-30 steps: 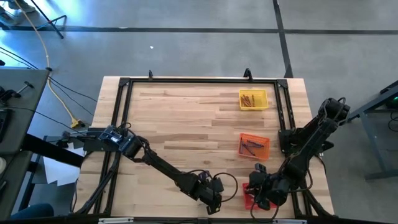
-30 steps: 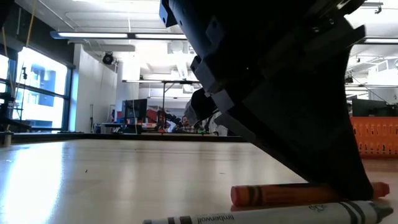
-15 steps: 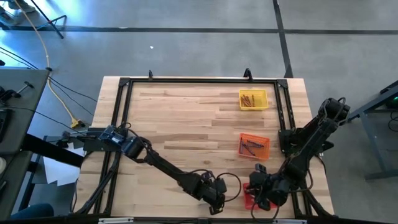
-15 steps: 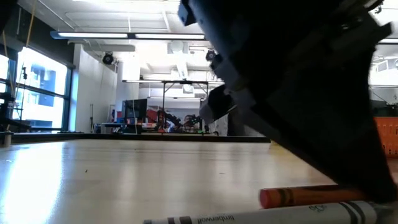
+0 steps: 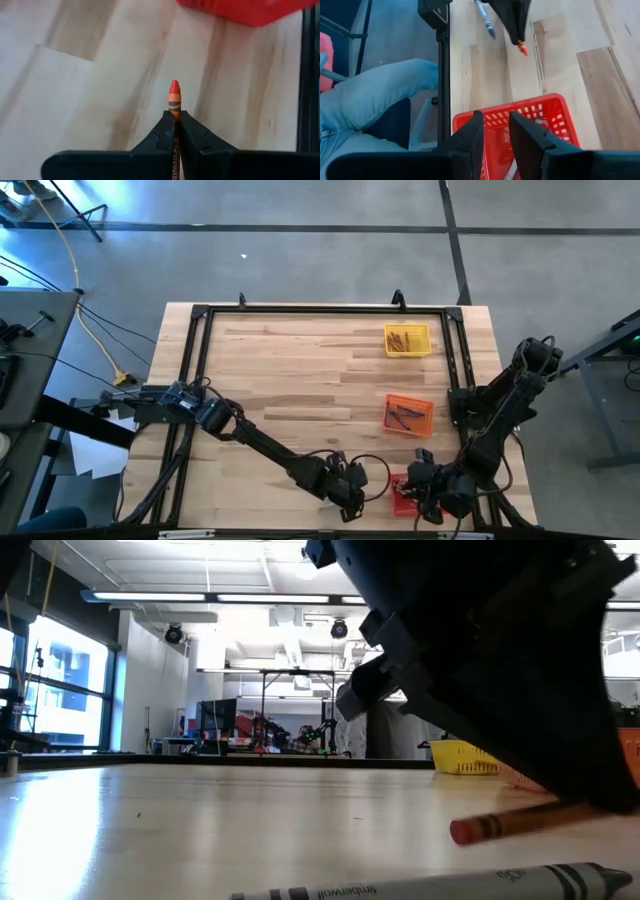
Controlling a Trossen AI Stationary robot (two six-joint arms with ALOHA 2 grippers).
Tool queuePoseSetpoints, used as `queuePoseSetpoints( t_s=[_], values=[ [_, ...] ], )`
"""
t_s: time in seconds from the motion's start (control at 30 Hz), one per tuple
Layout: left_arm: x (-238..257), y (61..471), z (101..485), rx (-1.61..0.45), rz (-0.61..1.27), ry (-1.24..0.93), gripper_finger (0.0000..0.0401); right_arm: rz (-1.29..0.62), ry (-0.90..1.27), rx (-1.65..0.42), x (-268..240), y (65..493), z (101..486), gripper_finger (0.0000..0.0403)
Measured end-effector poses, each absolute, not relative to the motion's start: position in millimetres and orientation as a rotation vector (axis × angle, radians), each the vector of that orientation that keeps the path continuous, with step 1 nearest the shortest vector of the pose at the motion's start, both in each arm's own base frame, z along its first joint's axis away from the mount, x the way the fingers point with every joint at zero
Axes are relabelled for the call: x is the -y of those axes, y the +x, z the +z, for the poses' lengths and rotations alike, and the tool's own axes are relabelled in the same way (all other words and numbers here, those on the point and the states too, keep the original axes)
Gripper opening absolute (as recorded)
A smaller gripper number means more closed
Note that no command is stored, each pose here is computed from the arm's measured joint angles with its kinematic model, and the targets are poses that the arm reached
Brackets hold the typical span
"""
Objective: Sort crayons
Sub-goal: Put the orange crayon into the yellow bin
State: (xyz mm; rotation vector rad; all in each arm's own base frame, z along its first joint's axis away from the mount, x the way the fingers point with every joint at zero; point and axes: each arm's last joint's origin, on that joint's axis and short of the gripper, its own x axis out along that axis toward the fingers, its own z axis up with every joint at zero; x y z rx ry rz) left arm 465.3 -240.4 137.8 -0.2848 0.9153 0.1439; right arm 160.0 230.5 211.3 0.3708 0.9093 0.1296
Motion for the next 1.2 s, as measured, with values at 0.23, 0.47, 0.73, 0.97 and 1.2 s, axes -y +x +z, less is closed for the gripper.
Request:
queuePoseSetpoints(
  t_s=[0.23, 0.47, 0.73, 0.97, 1.2],
  values=[
    [227.4, 469.0, 166.3, -0.786, 0.238, -0.216, 0.0001, 0.097, 0.337, -0.840, -233.5, 154.3, 212.1, 0.0086],
    [215.3, 463.7, 217.5, -0.614, 0.353, -0.099, 0.0001, 0.008, 0.278, -0.708, -232.1, 152.7, 213.7, 0.0086],
    [219.0, 455.7, 269.5, -0.347, 0.500, -0.010, 0.0000, -0.183, 0.165, -0.430, -226.0, 156.2, 220.4, 0.0086],
    [238.6, 453.2, 291.9, -0.168, 0.535, 0.031, 0.0000, -0.298, 0.088, -0.226, -231.1, 162.5, 224.6, 0.0086],
    [248.3, 449.8, 302.3, -0.100, 0.537, 0.037, 0.0000, -0.307, 0.062, -0.172, -244.1, 175.8, 219.5, 0.0086]
  ],
)
